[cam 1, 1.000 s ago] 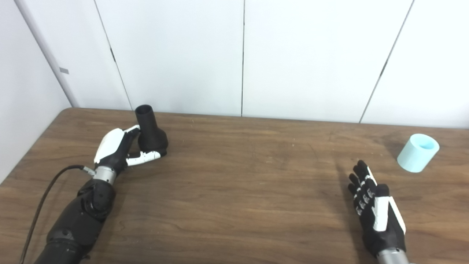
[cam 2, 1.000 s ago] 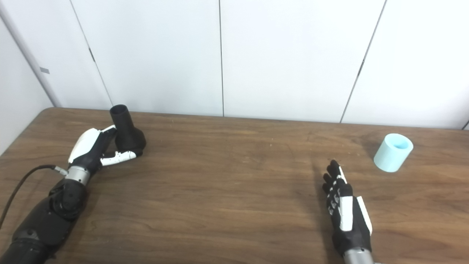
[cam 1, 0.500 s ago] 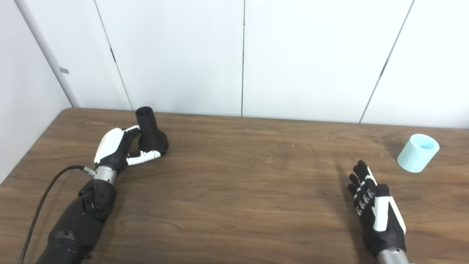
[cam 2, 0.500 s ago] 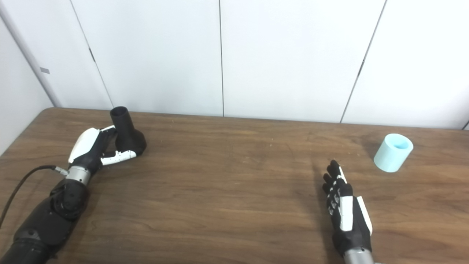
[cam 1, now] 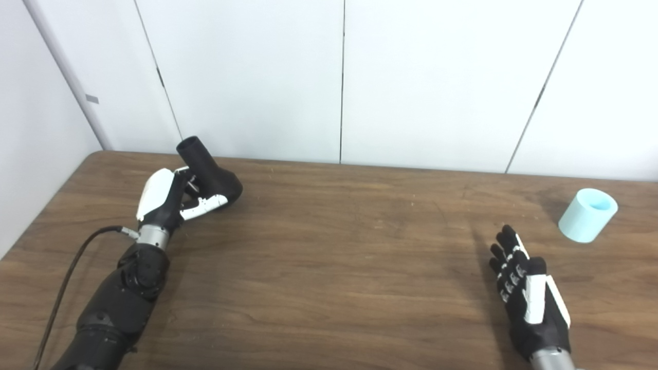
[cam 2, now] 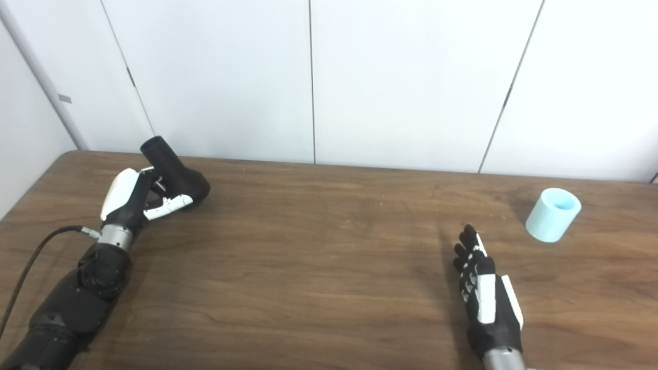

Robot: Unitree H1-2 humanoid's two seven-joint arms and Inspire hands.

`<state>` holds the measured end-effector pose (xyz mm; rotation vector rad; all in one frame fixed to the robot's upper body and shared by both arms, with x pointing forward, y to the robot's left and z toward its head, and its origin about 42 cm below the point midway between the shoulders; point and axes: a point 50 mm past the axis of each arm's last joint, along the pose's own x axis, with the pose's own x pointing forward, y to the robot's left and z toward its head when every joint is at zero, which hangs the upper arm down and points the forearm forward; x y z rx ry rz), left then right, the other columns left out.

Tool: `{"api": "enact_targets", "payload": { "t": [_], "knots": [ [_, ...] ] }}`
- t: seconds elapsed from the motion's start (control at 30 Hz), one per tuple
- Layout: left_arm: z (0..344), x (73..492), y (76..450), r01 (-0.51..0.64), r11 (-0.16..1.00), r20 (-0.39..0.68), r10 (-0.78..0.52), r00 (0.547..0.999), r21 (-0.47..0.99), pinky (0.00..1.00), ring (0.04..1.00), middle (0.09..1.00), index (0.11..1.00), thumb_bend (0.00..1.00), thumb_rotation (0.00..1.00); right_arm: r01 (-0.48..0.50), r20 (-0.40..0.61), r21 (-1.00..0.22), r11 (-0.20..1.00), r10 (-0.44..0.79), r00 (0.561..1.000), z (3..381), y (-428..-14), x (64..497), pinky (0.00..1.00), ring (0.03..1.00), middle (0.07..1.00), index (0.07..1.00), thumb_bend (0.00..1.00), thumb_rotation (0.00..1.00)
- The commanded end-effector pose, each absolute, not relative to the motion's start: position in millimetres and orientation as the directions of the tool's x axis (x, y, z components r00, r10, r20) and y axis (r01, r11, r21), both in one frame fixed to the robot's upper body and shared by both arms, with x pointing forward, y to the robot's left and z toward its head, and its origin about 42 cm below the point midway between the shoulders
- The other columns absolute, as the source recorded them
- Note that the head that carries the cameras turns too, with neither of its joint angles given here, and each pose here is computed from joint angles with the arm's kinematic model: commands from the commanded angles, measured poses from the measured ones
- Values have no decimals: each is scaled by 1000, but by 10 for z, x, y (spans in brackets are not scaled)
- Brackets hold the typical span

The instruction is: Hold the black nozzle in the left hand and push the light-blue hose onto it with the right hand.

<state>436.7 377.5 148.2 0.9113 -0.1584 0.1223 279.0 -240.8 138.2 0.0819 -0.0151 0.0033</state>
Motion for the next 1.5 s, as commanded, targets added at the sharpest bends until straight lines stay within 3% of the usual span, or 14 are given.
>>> {"api": "enact_targets", "payload": {
  "t": [0.0, 0.17, 0.27, 0.43, 0.57, 0.87, 1.23, 1.47],
  "knots": [
    [1448, 4381, 3723, -128, 604, 160, 2, 987, 786, 561, 394, 377, 370, 602, 688, -17, 47, 80, 997, 13, 999, 1476, -2377, 2801, 1000, 1000, 1000, 1000, 715, 1000],
    [1399, 4348, 3682, -118, 602, 151, -6, 988, 790, 544, 403, 382, 372, 605, 679, -19, 47, 80, 997, 16, 999, 1486, -2371, 2798, 1000, 1000, 1000, 1000, 721, 1000],
    [1292, 4307, 3634, -90, 590, 126, -20, 992, 802, 589, 475, 401, 369, 618, 679, -22, 47, 80, 997, 18, 999, 1492, -2369, 2800, 1000, 1000, 1000, 1000, 724, 1000],
    [1039, 4202, 3436, -4, 577, 75, -100, 992, 817, 614, 512, 414, 361, 643, 664, -22, 45, 80, 997, 19, 999, 1493, -2362, 2800, 1000, 1000, 1000, 1000, 722, 1000],
    [919, 4124, 3263, 71, 502, 31, -193, 981, 862, 652, 539, 447, 378, 643, 667, -23, 44, 78, 997, 20, 999, 1492, -2355, 2797, 1000, 1000, 1000, 1000, 725, 1000],
    [751, 4041, 3055, 172, 381, -55, -300, 952, 908, 638, 536, 457, 384, 621, 622, -23, 42, 74, 997, 20, 999, 1514, -2354, 2792, 1000, 1000, 1000, 1000, 727, 1000],
    [634, 3938, 2778, 232, 325, -95, -387, 917, 917, 617, 512, 441, 382, 634, 573, -24, 42, 72, 997, 21, 999, 1545, -2347, 2794, 1000, 1000, 1000, 1000, 733, 1000],
    [534, 3796, 2481, 255, 325, -96, -434, 896, 911, 643, 511, 437, 350, 641, 604, -23, 44, 74, 997, 20, 999, 1572, -2334, 2793, 1000, 1000, 1000, 1000, 733, 1000]
  ]
}}
